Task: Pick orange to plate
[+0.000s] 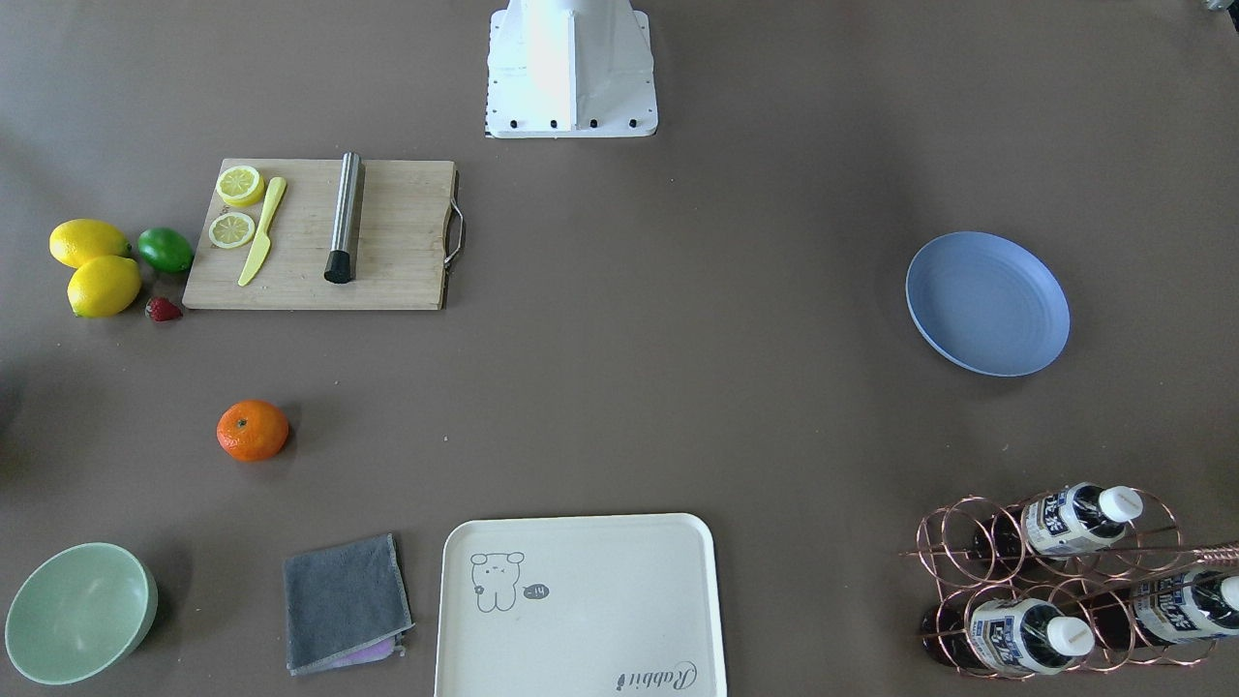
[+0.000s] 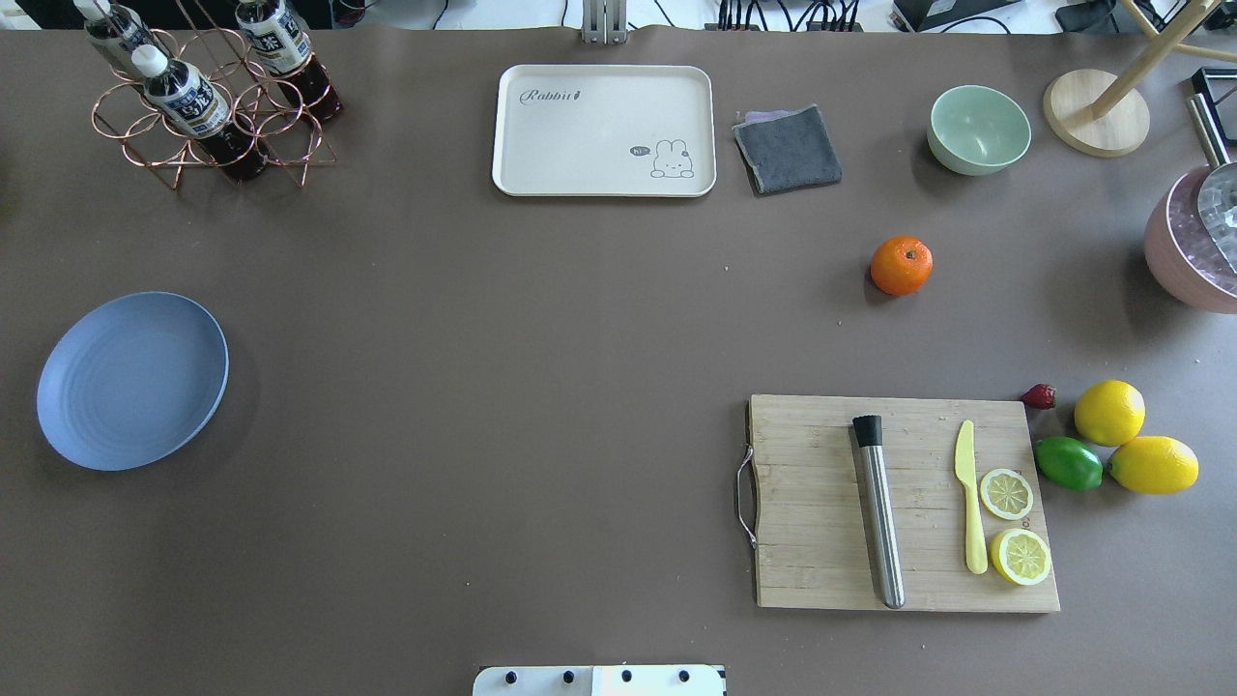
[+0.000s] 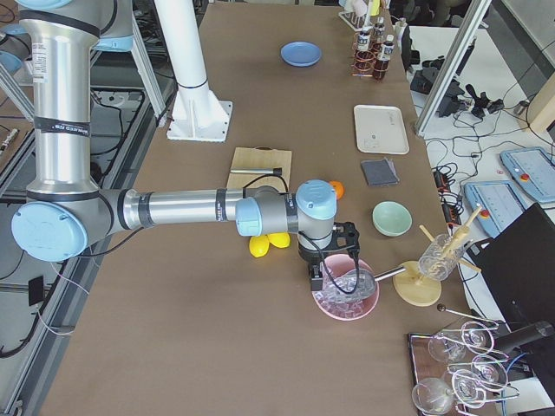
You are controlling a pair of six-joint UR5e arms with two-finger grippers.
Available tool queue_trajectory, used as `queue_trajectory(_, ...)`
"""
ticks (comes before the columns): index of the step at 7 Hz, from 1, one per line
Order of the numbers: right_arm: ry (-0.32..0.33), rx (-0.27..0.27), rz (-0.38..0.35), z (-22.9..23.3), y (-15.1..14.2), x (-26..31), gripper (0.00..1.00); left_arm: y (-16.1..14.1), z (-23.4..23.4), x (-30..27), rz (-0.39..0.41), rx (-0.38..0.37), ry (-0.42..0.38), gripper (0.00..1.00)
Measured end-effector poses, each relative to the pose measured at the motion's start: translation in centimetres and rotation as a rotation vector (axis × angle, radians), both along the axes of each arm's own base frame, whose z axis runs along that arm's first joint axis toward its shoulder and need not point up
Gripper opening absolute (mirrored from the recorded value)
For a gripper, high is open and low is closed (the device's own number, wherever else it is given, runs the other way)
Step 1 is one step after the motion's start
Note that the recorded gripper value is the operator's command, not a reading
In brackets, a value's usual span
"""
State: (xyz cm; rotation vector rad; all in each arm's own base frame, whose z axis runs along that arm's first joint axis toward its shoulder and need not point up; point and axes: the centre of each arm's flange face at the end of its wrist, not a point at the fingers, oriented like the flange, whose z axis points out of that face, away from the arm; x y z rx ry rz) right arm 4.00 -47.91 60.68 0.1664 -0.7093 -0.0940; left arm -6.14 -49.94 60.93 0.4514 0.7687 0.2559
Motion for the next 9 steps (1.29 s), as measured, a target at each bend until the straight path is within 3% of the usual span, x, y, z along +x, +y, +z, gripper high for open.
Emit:
queue_trajectory(1, -0.016, 0.065, 0.016, -0.9, -0.2, -1.0, 1.00, -0.3, -0.4, 3.1, 0.034, 0.021, 0.014, 0.99)
queue_trajectory(4, -0.088, 0.047, 0.093, -3.2, -0.6, -7.0, 1.00, 2.9, 4.8, 11.9, 0.054, -0.062, 0.102, 0.98)
queue_trajectory(7, -0.150, 0.042, 0.129, -4.4, -0.1, -11.4, 1.00, 6.5, 8.1, 18.7, 0.028, -0.149, 0.254, 0.98)
queue_trajectory(9, -0.153, 0.040, 0.130, -4.2, 0.1, -11.7, 1.00, 7.7, 9.0, 20.4, 0.038, -0.176, 0.285, 0.86)
